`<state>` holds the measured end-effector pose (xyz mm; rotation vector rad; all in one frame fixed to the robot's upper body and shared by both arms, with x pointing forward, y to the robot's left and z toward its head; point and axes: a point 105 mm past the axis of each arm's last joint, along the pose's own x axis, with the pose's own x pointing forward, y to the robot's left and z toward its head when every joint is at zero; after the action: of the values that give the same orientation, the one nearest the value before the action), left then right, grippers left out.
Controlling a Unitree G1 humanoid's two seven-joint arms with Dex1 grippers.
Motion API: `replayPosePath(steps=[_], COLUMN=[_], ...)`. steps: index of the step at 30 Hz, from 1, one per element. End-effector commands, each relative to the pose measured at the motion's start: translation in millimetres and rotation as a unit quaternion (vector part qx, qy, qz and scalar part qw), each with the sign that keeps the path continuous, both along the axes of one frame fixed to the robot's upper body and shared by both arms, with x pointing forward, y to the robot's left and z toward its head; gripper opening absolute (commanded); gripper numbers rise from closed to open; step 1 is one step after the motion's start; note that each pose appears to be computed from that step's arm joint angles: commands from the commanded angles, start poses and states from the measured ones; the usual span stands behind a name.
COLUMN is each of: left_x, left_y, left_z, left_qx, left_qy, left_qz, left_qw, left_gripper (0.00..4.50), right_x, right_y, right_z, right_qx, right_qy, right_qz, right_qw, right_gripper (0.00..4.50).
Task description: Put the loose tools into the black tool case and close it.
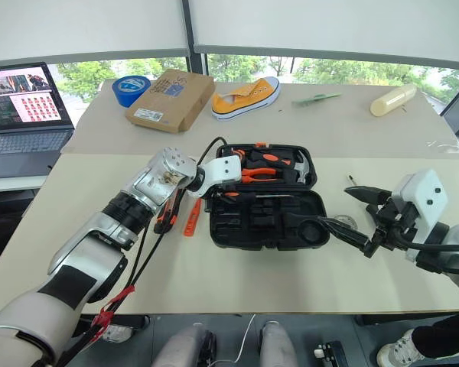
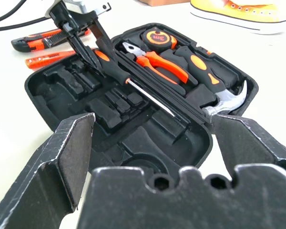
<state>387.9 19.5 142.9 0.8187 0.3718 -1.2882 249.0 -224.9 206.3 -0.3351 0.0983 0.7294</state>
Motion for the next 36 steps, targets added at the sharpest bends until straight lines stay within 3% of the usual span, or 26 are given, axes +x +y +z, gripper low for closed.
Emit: replayPosePath(steps=[1,8,10,13,23,36], left_x=[-0.8,2.6,2.9,2.1,2.3,7.0], left_y=[-11.3,-15.4,-17.5,-19.2,-22.1,-23.4], left_z=[30.7,46.9,49.1,47.4,26.8,-21.9], left_qx=[-0.035,-0.057,-0.065,-0.063,-0.04,0.069], left_qy=[-0.025,-0.046,-0.047,-0.049,-0.043,-0.093], left_qz=[-0.026,-0.023,-0.021,-0.024,-0.032,-0.055], left_qw=[0.999,0.997,0.997,0.996,0.998,0.992], left_gripper=[1.89,4.47,4.47,3.75,0.05,0.05], right_x=[-2.8,-1.9,-1.7,-1.3,-0.2,0.1], right_y=[1.8,2.3,2.3,2.6,2.4,4.0], right_z=[9.7,9.0,8.9,8.9,8.9,5.3], right_qx=[0.001,0.004,0.004,0.004,0.004,0.009], right_qy=[-0.022,-0.022,-0.022,-0.022,-0.023,-0.021], right_qz=[0.0,0.0,0.0,0.0,-0.002,-0.004], right_qw=[1.0,1.0,1.0,1.0,1.0,1.0], right_gripper=[4.5,4.5,4.5,4.5,4.5,4.5])
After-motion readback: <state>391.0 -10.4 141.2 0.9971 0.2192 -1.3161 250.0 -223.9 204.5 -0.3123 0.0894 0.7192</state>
